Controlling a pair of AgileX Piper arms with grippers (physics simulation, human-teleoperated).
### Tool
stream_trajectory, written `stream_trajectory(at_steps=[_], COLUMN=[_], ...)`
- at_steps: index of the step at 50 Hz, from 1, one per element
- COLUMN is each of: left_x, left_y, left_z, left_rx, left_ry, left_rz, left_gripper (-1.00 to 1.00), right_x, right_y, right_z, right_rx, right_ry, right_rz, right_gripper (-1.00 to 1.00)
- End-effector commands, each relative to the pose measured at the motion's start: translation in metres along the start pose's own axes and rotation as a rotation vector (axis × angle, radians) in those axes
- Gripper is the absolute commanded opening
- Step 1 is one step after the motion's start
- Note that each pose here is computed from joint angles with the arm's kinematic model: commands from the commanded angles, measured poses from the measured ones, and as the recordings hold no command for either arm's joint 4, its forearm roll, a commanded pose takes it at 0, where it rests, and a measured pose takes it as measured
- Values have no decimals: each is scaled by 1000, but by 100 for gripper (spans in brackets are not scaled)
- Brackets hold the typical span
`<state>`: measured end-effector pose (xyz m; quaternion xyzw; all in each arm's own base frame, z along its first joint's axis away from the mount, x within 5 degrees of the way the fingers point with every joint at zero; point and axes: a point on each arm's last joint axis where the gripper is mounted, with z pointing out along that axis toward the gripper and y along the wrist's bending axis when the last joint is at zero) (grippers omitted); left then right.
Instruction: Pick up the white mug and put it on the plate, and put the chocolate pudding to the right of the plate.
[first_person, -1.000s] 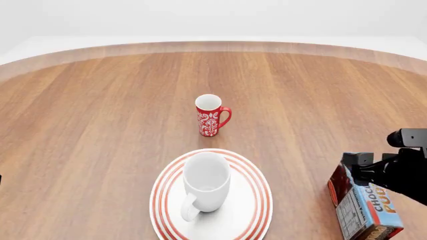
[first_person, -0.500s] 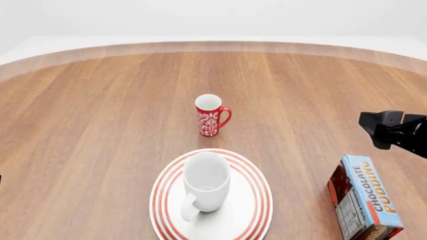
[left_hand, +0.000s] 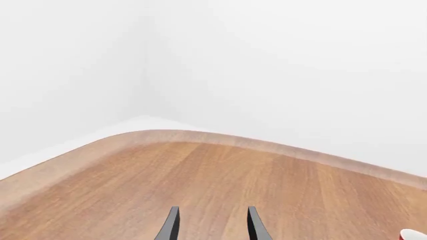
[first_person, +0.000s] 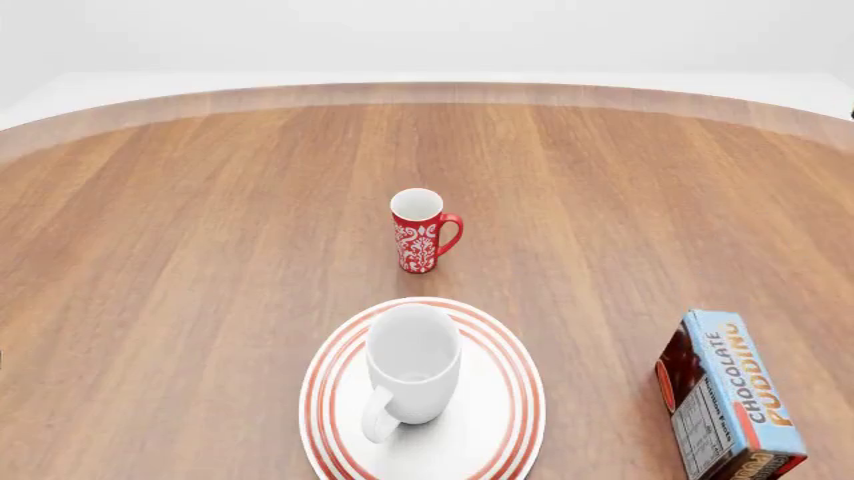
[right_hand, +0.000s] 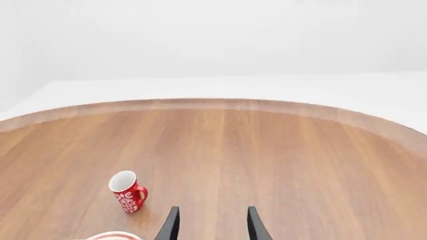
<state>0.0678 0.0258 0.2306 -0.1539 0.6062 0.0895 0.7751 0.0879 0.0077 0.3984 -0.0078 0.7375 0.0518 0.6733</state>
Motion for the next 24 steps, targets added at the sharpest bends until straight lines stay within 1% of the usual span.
stream_trajectory(at_steps=[1, 2, 4, 5, 6, 7, 8, 9, 10, 11, 12, 13, 14, 17, 19, 20, 21, 23, 24], left_x=[-3, -4, -5, -6, -7, -7, -8, -8, -8, -11, -12, -12, -15, -22, -29, -31, -35, -42, -44], left_y=[-1, -1, -1, -1, -1, -1, -2, -2, -2, -2, -2, -2, -3, -4, -5, -5, -6, -8, -8], left_z=[-7, -8, -9, -10, -11, -11, -12, -12, -12, -14, -16, -16, -18, -20, -20, -21, -21, -22, -23], left_rx=[13, 15, 14, 16, 18, 18, 22, 22, 24, 24, 27, 27, 33, 38, 49, 52, 58, 79, 83], left_ry=[-36, -41, -51, -63, -67, -67, -75, -75, -79, -94, -103, -103, -116, -152, -193, -210, -224, -268, -274], left_rz=[-11, -10, -13, -16, -13, -13, -13, -13, -12, -9, -9, -9, -6, -5, -11, -10, 3, 5, 15], left_gripper=[100, 100, 100, 100, 100, 100, 100, 100, 100, 100, 100, 100, 100, 100, 100, 100, 100, 100, 100], right_x=[-22, -22, -22, -21, -21, -21, -21, -21, -20, -19, -19, -19, -18, -16, -14, -13, -12, -9, -8], right_y=[2, 2, 2, 2, 2, 2, 2, 2, 1, 1, 1, 1, 1, 1, 1, 1, 1, 1, 1], right_z=[-52, -55, -64, -72, -75, -75, -82, -82, -87, -97, -101, -101, -106, -119, -133, -137, -143, -151, -152], right_rx=[-21, -23, -25, -26, -23, -23, -27, -27, -23, -21, -17, -17, -19, -17, -15, -15, -18, -20, -17], right_ry=[-246, -258, -304, -340, -356, -356, -389, -389, -411, -453, -469, -469, -493, -553, -616, -635, -659, -691, -704], right_rz=[-55, -60, -75, -86, -95, -95, -93, -93, -100, -107, -108, -108, -112, -104, -94, -94, -83, -55, -59], right_gripper=[100, 100, 100, 100, 100, 100, 100, 100, 100, 100, 100, 100, 100, 100, 100, 100, 100, 100, 100])
